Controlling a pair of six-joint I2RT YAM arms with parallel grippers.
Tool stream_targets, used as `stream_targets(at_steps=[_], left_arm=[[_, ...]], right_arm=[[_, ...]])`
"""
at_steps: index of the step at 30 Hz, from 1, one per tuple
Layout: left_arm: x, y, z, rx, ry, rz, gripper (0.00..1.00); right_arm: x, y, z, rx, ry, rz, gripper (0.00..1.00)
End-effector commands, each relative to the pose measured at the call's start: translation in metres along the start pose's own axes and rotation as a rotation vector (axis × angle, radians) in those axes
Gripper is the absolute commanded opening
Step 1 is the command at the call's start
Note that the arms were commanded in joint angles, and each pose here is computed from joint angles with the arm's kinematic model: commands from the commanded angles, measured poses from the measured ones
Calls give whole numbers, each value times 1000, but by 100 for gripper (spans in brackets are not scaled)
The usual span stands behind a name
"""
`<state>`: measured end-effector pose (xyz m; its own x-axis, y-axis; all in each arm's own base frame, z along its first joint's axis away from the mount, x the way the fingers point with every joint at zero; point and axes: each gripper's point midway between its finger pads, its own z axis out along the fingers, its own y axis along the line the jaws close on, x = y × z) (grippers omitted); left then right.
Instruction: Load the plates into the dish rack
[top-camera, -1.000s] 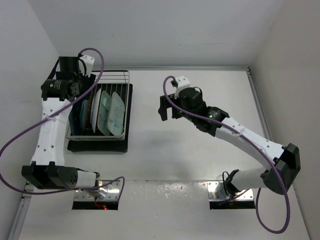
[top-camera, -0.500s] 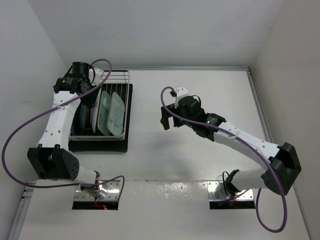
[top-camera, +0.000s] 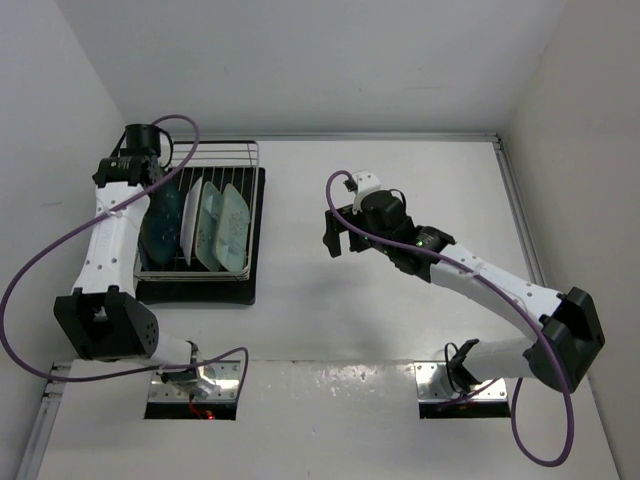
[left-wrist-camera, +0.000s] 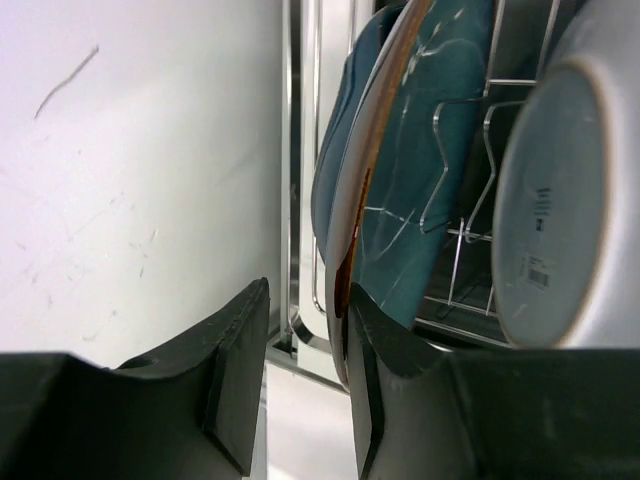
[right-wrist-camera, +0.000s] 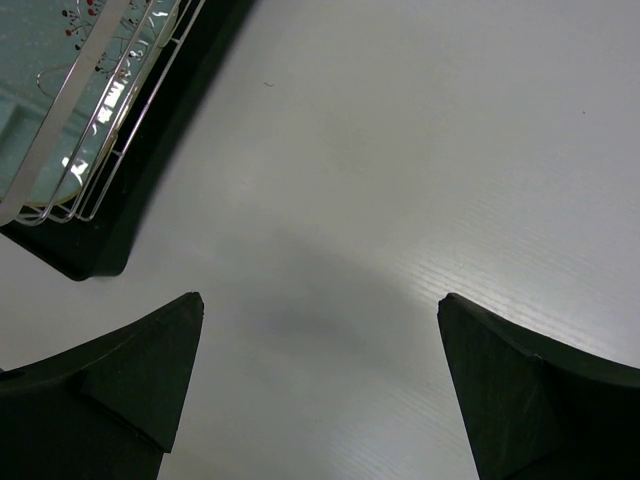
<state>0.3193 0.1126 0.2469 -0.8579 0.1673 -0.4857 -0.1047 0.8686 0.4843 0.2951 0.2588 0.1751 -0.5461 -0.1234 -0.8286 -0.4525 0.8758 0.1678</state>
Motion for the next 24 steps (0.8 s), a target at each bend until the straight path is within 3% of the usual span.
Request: stream_targets(at_steps=[1, 4, 8, 14, 17, 19, 22, 24], left_arm=[[-7, 24, -4, -83, -22, -65, 39], [-5, 30, -4, -99, -13, -74, 39], [-16, 31, -13, -76, -63, -93, 48], [-56, 24, -58, 42, -251, -83, 72], [-87, 5, -95, 195, -404, -49, 84], [-91, -11, -107, 273, -433, -21, 87], [-85, -56, -107, 397, -410, 78, 90], [-80, -74, -100, 396, -385, 122, 91]], right_arm=[[-17, 6, -4, -32, -66, 21, 100], [-18, 6, -4, -32, -67, 20, 100], [-19, 7, -4, -30, -68, 21, 100], [-16, 6, -2, -29, -57, 25, 100], [-14, 7, -1, -32, -50, 24, 100], [-14, 7, -1, -32, -51, 25, 100], [-12, 7, 0, -31, -45, 29, 100], [-13, 7, 0, -31, -47, 28, 100]])
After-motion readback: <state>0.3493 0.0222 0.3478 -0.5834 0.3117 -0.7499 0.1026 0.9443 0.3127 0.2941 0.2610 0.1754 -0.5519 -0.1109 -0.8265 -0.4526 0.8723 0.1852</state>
